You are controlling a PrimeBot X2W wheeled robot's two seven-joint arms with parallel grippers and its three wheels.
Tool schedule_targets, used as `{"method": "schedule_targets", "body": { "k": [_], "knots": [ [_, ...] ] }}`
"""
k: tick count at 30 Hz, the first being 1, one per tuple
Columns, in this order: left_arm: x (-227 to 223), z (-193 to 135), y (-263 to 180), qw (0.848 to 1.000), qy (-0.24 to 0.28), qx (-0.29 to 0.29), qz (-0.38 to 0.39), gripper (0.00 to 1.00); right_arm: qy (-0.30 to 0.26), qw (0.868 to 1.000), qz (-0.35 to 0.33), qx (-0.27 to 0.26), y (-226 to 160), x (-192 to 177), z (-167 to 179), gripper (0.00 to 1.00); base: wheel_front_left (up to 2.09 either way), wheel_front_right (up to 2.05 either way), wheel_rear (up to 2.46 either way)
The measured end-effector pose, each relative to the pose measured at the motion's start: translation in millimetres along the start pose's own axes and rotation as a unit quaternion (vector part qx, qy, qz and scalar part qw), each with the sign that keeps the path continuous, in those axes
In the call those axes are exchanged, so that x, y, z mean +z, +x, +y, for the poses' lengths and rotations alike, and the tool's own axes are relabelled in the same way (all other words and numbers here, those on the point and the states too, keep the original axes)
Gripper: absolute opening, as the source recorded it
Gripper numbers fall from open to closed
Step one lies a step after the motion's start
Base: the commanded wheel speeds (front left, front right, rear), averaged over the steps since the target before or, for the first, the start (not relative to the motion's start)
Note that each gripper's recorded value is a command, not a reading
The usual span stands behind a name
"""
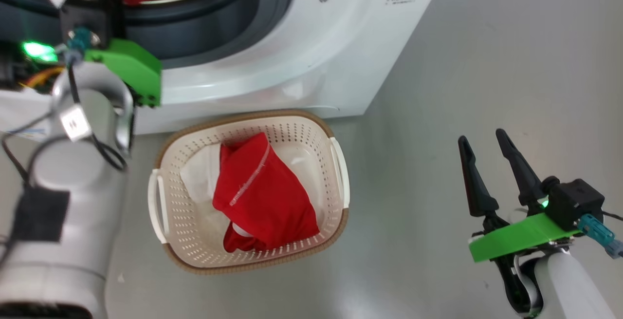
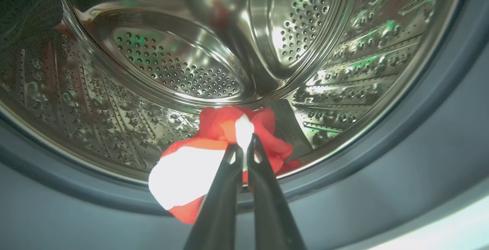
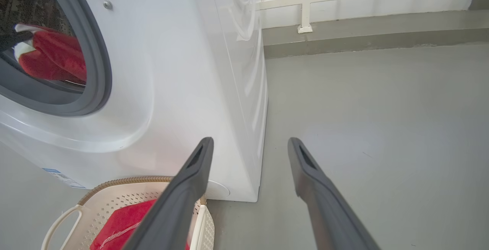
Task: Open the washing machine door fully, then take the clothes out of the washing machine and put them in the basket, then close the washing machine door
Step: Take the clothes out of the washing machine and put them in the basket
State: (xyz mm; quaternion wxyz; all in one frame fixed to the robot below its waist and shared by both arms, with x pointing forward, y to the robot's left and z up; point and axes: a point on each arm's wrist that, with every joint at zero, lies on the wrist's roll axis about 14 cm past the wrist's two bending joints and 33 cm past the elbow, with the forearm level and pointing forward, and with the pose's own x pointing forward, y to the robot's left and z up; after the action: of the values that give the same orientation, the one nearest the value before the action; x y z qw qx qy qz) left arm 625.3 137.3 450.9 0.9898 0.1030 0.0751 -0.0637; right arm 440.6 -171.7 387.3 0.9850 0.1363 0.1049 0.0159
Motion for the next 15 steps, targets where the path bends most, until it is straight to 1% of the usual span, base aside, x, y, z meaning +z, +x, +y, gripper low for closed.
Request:
{"method": "schedule_targets", "body": {
  "k": [4, 9, 15],
  "knots": [
    [14, -4, -22, 0.999, -0.033, 0.004, -0.038, 0.0, -0.003, 1.0, -0.003, 0.0, -7, 4, 0, 1.0, 0.0, 0.0, 0.0],
    [34, -1, -49, 0.994, -0.064, 0.014, -0.085, 0.0, -0.008, 1.0, -0.004, 0.007, -13, 6, 3, 1.0, 0.0, 0.0, 0.0],
    [56, 8, -78, 0.987, -0.083, 0.027, -0.134, 0.0, -0.01, 1.0, -0.009, 0.015, -15, 11, 8, 1.0, 0.0, 0.0, 0.0]
  ]
}}
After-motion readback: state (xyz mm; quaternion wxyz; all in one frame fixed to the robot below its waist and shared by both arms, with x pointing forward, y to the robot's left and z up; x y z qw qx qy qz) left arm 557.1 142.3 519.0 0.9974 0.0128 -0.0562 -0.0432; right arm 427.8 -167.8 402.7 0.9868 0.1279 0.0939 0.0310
